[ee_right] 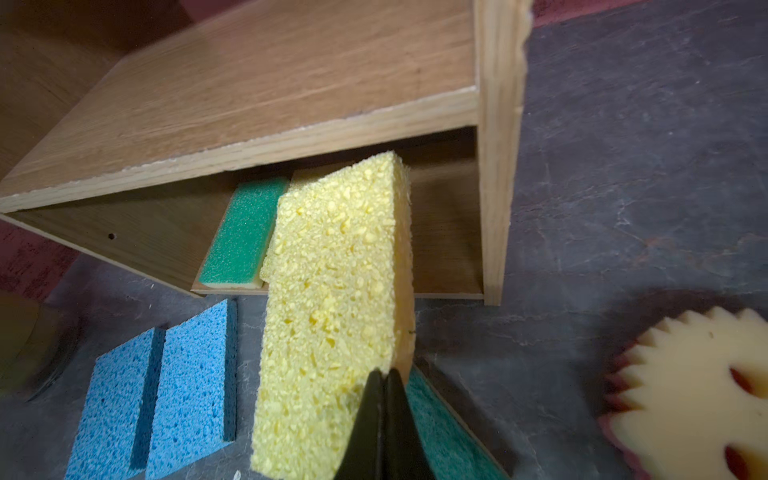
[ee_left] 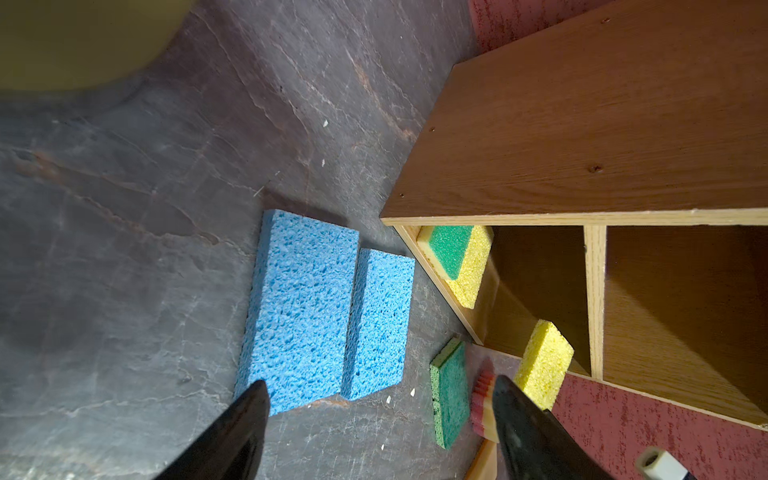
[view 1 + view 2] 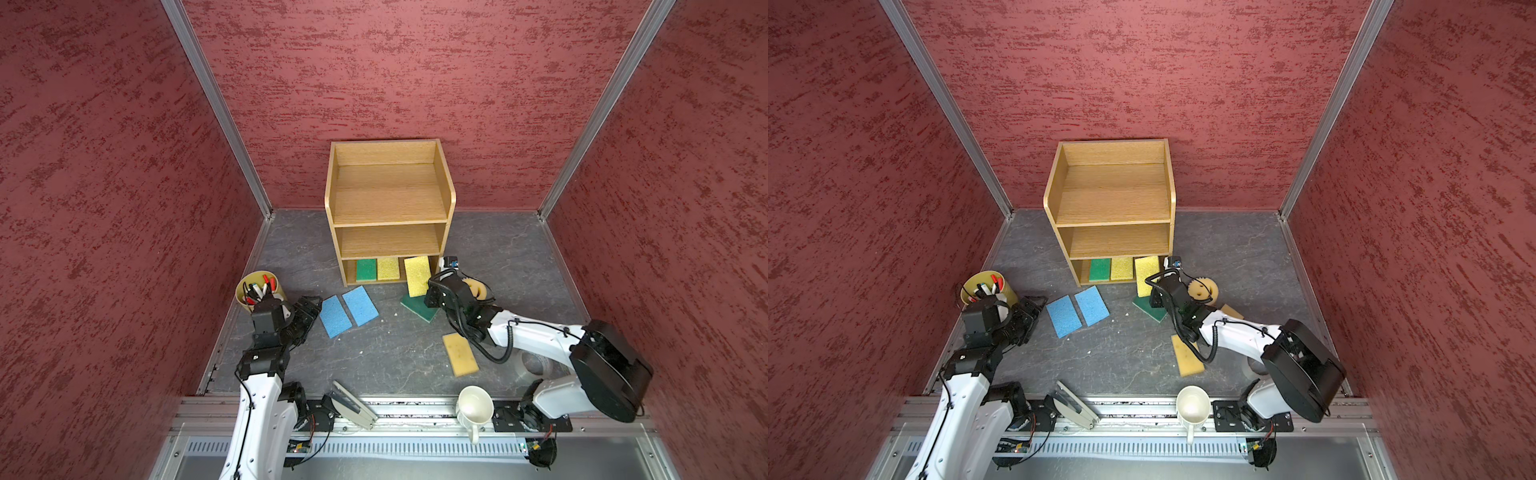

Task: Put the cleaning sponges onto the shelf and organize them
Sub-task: 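Carry the second yellow sponge into the bottom shelf beside the others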

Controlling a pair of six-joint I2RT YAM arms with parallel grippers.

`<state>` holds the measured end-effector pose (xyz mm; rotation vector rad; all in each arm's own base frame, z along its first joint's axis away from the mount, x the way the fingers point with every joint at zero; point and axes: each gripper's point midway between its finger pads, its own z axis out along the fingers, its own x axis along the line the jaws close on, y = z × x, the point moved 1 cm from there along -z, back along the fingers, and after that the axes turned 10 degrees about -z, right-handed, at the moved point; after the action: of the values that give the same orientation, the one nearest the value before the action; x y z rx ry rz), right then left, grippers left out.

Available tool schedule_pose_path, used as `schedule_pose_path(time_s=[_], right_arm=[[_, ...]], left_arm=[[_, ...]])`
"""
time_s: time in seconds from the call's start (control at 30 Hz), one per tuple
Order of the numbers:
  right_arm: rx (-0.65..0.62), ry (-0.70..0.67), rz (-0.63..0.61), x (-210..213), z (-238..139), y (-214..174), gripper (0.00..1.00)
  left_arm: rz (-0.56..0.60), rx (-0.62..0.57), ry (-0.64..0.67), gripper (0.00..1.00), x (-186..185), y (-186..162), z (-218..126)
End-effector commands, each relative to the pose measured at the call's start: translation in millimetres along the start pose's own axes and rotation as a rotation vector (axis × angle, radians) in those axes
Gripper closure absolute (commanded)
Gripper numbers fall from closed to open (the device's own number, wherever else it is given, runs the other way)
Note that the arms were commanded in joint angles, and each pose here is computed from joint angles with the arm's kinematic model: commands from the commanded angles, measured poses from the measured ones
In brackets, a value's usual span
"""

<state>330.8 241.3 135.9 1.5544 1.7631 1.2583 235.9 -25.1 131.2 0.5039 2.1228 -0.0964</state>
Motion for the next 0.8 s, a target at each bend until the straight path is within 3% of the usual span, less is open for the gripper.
schedule_pose_path(time_s=[0.0, 0.37, 0.77], right_arm=[[-0.084, -0.055, 0.077, -6, 8, 20, 1.00], [-0.060, -0.063, 0.080, 3, 51, 10, 1.00], [-0.025, -0.197, 0.073, -22, 68, -10, 1.00]], left_arm=[[-0.001, 0.004, -0.026, 0.16, -2, -2, 3], [0.028, 0.032, -0.018, 0.16, 2, -12, 18], [0.042, 0.057, -0.013, 0.16, 1, -18, 27]])
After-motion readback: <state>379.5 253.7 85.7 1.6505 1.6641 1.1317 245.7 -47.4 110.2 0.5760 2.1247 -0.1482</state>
